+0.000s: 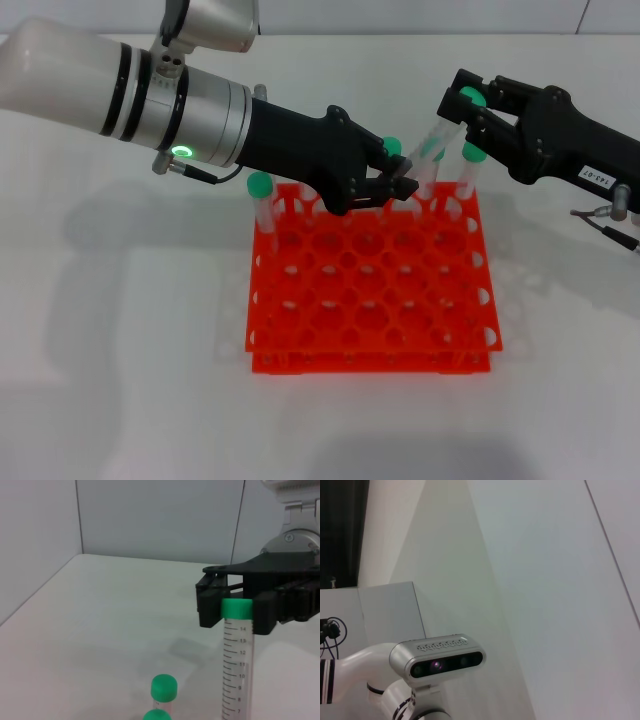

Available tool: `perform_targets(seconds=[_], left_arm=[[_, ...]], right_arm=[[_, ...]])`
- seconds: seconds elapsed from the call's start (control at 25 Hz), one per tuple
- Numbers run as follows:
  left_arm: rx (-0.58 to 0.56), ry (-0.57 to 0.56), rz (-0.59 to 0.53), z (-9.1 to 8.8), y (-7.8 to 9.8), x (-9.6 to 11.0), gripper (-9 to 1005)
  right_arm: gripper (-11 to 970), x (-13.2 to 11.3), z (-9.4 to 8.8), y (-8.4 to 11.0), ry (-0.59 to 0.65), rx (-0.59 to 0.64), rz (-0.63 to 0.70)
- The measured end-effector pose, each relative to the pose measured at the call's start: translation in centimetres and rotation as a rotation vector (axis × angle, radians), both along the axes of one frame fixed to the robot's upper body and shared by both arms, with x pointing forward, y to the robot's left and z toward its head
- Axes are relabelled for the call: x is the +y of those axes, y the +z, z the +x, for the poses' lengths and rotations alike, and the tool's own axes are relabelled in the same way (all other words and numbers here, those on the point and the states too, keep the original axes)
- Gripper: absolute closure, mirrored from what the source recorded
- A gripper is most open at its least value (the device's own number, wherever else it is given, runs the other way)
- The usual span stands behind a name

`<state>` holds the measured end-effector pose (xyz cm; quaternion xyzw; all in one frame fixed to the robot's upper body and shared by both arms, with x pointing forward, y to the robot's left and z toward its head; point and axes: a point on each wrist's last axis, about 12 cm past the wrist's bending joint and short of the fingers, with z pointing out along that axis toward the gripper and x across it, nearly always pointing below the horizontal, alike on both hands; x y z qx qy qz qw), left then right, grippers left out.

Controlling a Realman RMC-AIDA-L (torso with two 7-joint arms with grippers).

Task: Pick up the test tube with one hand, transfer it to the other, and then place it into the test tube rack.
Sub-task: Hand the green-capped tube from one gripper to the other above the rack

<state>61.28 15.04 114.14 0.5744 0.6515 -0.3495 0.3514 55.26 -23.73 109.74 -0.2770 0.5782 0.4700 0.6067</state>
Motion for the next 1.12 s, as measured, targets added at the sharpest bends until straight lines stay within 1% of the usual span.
perform_targets(seconds=[0.08,0.36,0.72,0.96,1.12], left_arm=[[0.000,0.000,0.000,0.0,0.0,0.0,797],[0.031,0.013,0.002,-0.1,0.0,-0.2,795],[0.084,0.053,0.010,0.0,0.6,-0.3,793],[0.111,0.063,0.013,-0.1,1.3,0.1,594],[0.114,0.078,0.025,-0.4,2.6,1.1,402]], right_arm=[[629,0.0,0.0,0.0,0.000,0.001,0.000],[696,0.1,0.0,0.0,0.000,0.003,0.002],[696,0.0,-0.1,-0.1,-0.001,0.007,0.000],[695,-0.3,-0.2,-0.1,-0.007,0.003,0.003],[695,-0.5,-0.1,0.1,-0.009,-0.004,0.000]])
